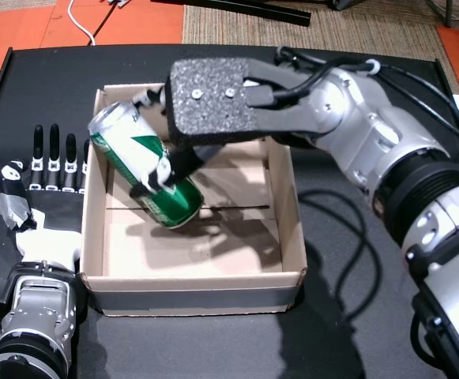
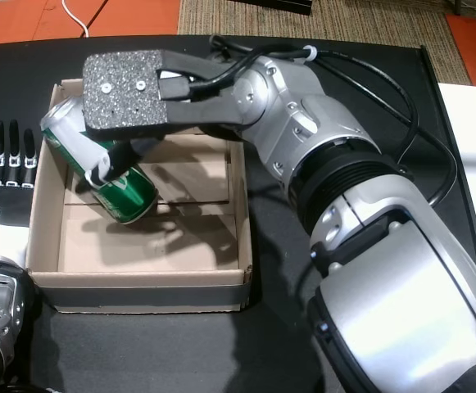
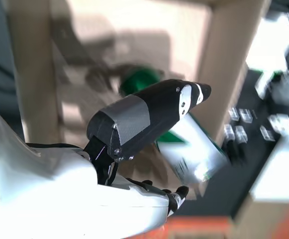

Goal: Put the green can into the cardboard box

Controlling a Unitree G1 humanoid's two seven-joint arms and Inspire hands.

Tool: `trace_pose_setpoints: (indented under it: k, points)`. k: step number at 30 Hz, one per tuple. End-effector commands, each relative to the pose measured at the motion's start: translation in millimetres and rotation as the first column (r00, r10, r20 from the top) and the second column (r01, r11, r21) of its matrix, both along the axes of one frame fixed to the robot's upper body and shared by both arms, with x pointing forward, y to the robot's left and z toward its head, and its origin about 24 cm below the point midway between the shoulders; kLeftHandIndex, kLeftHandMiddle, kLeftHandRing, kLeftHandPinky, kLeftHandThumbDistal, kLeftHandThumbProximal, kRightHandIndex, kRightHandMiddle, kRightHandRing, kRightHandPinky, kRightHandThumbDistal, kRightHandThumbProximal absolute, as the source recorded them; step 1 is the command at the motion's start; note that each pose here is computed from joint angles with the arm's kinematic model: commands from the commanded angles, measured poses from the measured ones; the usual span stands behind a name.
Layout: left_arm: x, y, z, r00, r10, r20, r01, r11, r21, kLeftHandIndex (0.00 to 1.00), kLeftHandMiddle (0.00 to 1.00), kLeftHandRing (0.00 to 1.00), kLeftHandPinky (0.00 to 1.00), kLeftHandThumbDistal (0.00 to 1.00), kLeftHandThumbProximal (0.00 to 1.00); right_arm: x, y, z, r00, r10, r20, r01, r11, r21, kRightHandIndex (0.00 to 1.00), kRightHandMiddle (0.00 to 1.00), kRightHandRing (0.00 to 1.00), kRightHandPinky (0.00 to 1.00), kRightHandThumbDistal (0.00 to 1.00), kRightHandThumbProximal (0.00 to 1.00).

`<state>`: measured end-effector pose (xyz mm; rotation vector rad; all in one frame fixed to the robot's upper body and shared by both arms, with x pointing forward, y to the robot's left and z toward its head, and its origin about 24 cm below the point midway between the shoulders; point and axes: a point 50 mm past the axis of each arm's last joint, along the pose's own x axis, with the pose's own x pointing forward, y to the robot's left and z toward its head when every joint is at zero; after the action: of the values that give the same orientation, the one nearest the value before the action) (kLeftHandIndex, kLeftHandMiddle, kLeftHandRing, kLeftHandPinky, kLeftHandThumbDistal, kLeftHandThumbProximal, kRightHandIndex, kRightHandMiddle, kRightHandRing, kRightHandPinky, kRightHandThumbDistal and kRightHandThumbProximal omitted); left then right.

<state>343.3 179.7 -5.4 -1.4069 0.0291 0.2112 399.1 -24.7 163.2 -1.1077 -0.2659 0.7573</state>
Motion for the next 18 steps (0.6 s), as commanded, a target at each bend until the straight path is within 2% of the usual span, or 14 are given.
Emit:
trace_pose_setpoints:
  k: [1, 3, 6, 11, 14, 18]
  points:
    - [-9.5, -2.7, -14.4, 0.997, -0.014, -0.075, 0.013, 1.000, -0.012, 0.42, 0.45, 0.55, 0.66, 0.00, 0.81, -3, -3, 11, 0.969, -0.002, 0.248, -0.021, 0.995, 0.093, 1.00, 1.00, 1.00, 1.00, 1.00, 0.51]
    - [-10.0, -2.3, -15.0, 0.997, -0.015, -0.077, 0.014, 1.000, -0.011, 0.41, 0.45, 0.54, 0.65, 0.00, 0.80, -8, -6, 20, 0.894, -0.022, 0.447, -0.056, 0.985, 0.161, 1.00, 1.00, 1.00, 1.00, 1.00, 0.51]
    - [-11.1, -1.7, -16.1, 0.997, -0.018, -0.080, 0.018, 1.000, -0.001, 0.41, 0.44, 0.54, 0.64, 0.00, 0.79, -11, -12, 37, 0.789, -0.048, 0.612, -0.108, 0.970, 0.215, 1.00, 1.00, 1.00, 1.00, 0.90, 0.50]
    - [-10.7, -1.7, -15.9, 0.996, -0.019, -0.085, 0.018, 1.000, -0.008, 0.41, 0.45, 0.56, 0.67, 0.00, 0.81, -14, -26, 70, 0.615, -0.099, 0.782, -0.172, 0.951, 0.256, 1.00, 1.00, 1.00, 1.00, 0.95, 0.42]
    - [-10.7, -1.4, -16.0, 0.996, -0.016, -0.089, 0.016, 1.000, -0.007, 0.43, 0.45, 0.57, 0.67, 0.00, 0.80, -17, -43, 87, 0.515, -0.141, 0.845, -0.204, 0.938, 0.281, 1.00, 1.00, 1.00, 1.00, 0.96, 0.41]
    - [-11.2, -0.4, -16.1, 0.997, -0.016, -0.082, 0.015, 1.000, -0.004, 0.43, 0.46, 0.58, 0.68, 0.00, 0.82, -22, -76, 102, 0.338, -0.198, 0.920, -0.198, 0.941, 0.275, 1.00, 1.00, 1.00, 1.00, 1.00, 0.48]
